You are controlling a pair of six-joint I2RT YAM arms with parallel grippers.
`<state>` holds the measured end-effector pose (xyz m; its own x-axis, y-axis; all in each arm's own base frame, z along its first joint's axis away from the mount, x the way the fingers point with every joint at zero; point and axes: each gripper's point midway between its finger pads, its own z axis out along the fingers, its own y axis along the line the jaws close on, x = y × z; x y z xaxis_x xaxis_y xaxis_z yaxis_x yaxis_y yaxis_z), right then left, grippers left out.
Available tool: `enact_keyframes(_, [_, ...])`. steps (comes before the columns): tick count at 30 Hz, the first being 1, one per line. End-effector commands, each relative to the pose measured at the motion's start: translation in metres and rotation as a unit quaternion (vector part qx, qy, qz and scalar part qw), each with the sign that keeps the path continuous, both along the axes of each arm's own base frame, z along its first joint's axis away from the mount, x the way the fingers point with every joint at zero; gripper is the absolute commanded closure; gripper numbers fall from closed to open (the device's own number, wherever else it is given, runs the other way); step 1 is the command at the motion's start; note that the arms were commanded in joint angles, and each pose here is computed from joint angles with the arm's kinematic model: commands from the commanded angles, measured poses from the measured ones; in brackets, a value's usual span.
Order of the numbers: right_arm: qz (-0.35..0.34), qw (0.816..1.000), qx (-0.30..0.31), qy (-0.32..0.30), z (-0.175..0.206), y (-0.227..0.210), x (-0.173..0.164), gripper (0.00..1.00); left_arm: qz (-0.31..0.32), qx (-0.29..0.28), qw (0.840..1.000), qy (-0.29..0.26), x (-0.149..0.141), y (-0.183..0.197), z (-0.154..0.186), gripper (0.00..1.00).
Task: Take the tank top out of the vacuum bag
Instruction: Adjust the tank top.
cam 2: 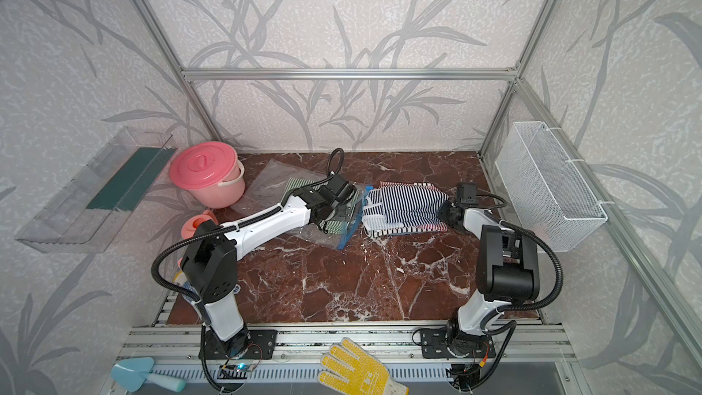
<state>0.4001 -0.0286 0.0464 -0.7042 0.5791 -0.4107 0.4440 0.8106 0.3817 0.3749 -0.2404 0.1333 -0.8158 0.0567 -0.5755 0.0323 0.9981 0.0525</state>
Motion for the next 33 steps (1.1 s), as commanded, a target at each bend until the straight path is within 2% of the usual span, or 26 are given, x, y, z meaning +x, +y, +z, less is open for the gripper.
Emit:
enact_keyframes(1, [0.002, 1.000, -0.006, -0.011, 0.007, 0.000, 0.007, 1.00, 0.002, 0.010, 1.000, -0.013, 0.003, 0.003, 0.012, 0.10])
enact_keyframes(25, [0.012, 1.000, -0.012, -0.008, 0.038, 0.015, -0.046, 1.00, 0.005, 0.010, 1.000, -0.026, 0.002, 0.008, 0.016, 0.10])
enact_keyframes(33, [-0.006, 1.000, -0.026, -0.010, 0.040, 0.013, -0.069, 1.00, 0.006, 0.013, 1.000, -0.028, 0.002, 0.009, 0.017, 0.10])
